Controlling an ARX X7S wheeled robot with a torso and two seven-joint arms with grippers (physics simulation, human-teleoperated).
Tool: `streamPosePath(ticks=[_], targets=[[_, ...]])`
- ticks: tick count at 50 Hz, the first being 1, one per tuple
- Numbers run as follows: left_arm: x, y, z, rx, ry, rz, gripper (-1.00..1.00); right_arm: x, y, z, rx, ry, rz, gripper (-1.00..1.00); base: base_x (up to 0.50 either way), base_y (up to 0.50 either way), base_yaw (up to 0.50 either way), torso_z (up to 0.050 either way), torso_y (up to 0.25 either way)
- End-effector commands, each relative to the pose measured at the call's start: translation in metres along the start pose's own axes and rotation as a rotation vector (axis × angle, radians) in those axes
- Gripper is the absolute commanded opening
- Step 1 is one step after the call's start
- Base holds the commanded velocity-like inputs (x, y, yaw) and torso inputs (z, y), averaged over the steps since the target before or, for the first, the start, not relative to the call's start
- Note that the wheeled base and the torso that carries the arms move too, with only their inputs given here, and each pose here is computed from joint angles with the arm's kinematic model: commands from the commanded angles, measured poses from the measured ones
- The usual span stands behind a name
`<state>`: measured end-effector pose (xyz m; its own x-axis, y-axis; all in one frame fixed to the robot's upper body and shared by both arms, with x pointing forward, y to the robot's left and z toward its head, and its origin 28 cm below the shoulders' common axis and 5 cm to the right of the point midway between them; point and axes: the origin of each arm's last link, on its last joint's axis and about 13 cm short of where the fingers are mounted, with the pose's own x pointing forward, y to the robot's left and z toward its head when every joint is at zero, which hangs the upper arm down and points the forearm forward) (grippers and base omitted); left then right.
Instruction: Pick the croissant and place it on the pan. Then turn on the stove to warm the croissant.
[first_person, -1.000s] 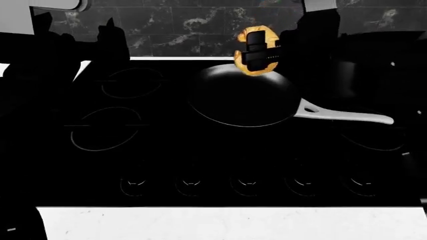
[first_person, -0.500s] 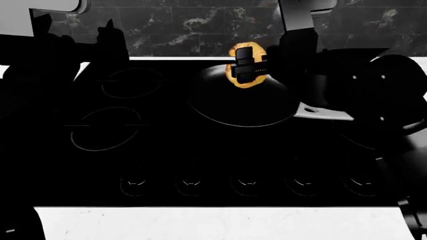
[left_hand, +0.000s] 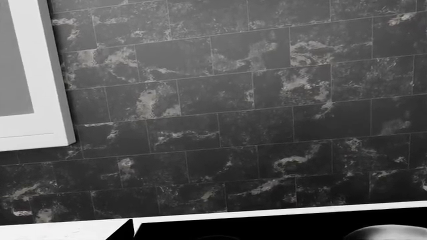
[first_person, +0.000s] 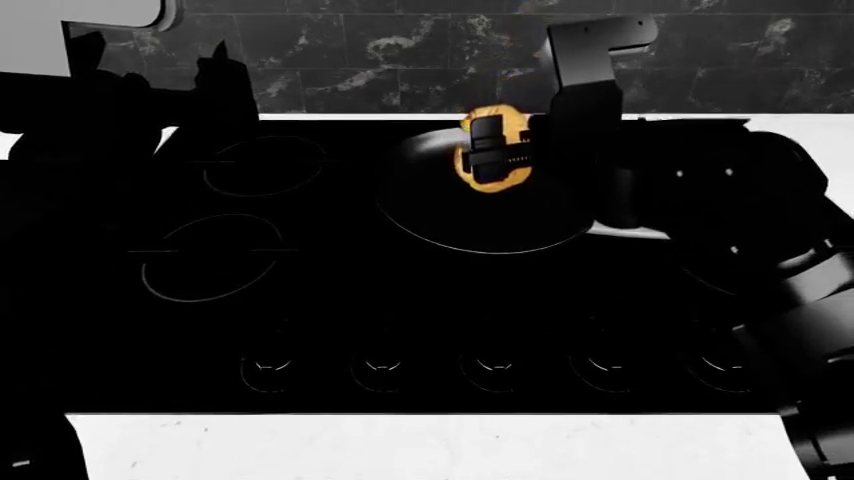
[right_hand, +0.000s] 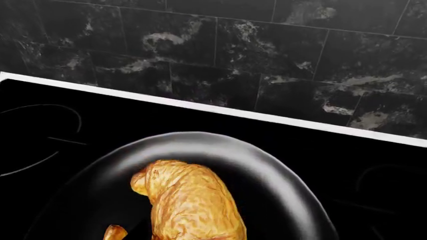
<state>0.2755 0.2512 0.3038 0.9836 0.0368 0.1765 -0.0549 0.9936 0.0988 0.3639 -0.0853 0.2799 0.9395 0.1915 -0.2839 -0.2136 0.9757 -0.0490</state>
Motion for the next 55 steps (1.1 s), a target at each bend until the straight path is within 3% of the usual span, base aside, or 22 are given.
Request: streamPosePath(ticks=[1,13,14,34,40,42,43,49,55], targets=[[0.001,0.000,-0.001,0.001,0.001,0.000,1.00,0.002,-0.002,-0.003,-0.007,0.010,-0.005,-1.00,0.00,0.00,0.00,0.000,0.000],[-0.001,0.001,0.000,0.000,0.002,0.004,1.00,0.002,-0.001,-0.003,-0.002,0.012,-0.004,-1.00,0.00,0.00,0.00,0.000,0.000],[-0.001,0.001,0.000,0.000,0.002,0.003,1.00,0.002,-0.001,-0.003,-0.006,0.012,-0.002,1.00,0.00,0.00,0.00,0.000,0.000],[-0.002,0.000,-0.002,-0.003,0.001,0.000,1.00,-0.019,-0.008,0.019,-0.028,-0.055,-0.026,1.00,0.00,0.00,0.00,0.000,0.000],[-0.002,0.000,0.001,-0.004,0.000,0.001,1.00,-0.041,-0.010,0.028,-0.106,-0.031,-0.003,1.00,0.00,0.00,0.00,0.000,0.000],[-0.003,0.000,0.001,-0.003,0.000,-0.001,1.00,-0.049,-0.011,0.030,-0.148,0.001,0.014,1.00,0.00,0.00,0.00,0.000,0.000],[-0.002,0.000,0.001,-0.005,-0.001,-0.001,1.00,-0.054,-0.013,0.032,-0.210,0.018,-0.017,1.00,0.00,0.00,0.00,0.000,0.000],[-0.003,-0.001,0.005,-0.008,-0.006,-0.003,1.00,-0.095,-0.019,0.051,-0.255,0.003,0.028,1.00,0.00,0.00,0.00,0.000,0.000],[-0.001,-0.001,0.003,-0.009,-0.005,-0.004,1.00,-0.126,-0.018,0.066,-0.245,-0.003,0.013,1.00,0.00,0.00,0.00,0.000,0.000]])
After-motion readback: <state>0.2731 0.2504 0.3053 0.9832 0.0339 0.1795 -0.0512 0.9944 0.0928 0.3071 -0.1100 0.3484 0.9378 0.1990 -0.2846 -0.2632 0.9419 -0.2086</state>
